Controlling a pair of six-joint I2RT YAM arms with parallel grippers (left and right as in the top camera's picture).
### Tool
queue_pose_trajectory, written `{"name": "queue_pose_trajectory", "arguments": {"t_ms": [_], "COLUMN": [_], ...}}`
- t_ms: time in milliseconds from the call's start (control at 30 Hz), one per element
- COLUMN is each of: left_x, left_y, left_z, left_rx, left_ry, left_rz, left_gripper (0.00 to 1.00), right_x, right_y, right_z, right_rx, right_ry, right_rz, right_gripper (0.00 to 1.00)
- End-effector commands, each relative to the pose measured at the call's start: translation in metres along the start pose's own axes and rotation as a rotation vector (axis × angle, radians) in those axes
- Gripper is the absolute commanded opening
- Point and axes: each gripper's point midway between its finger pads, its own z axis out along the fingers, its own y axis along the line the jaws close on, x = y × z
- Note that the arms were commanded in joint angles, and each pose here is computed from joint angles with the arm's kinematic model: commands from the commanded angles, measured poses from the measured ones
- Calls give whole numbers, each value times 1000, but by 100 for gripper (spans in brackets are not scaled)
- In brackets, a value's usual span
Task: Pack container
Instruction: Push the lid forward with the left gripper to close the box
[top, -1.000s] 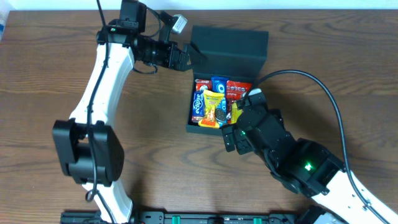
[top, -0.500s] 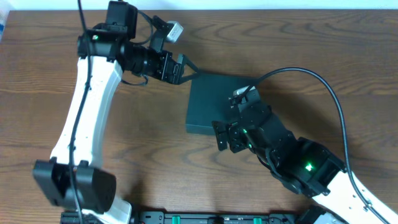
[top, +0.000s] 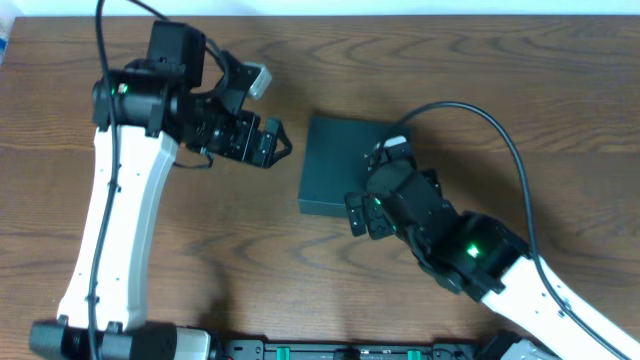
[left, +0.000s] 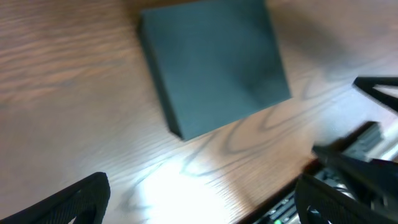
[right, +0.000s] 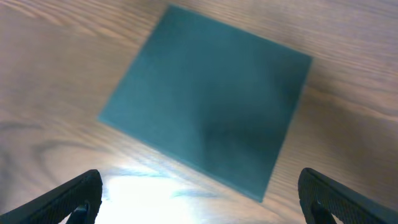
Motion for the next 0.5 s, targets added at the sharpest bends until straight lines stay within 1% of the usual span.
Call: {"name": "queue_pose_trajectory", "arguments": {"t_ms": [0, 167, 300, 367, 467], "left_x": [19, 50, 80, 92, 100], "left_y": [14, 31, 41, 42, 41], "left_z": [-4, 21, 48, 61, 74], "left_rx": [-113, -171, -195, -190, -184], "left_ry": [-1, -35, -22, -4, 22], "left_rz": [-53, -161, -240, -258, -253], "left_gripper": [96, 96, 96, 96, 96], "right_x": [-2, 6, 17, 27, 44], "right_y": [-23, -46, -46, -48, -56], "right_z": [13, 37, 48, 50, 50], "right_rx": [91, 158, 138, 157, 210], "right_ry": [12, 84, 148, 187, 256], "right_rz": [39, 82, 94, 120, 147], "right_gripper": [99, 99, 99, 99, 99]}}
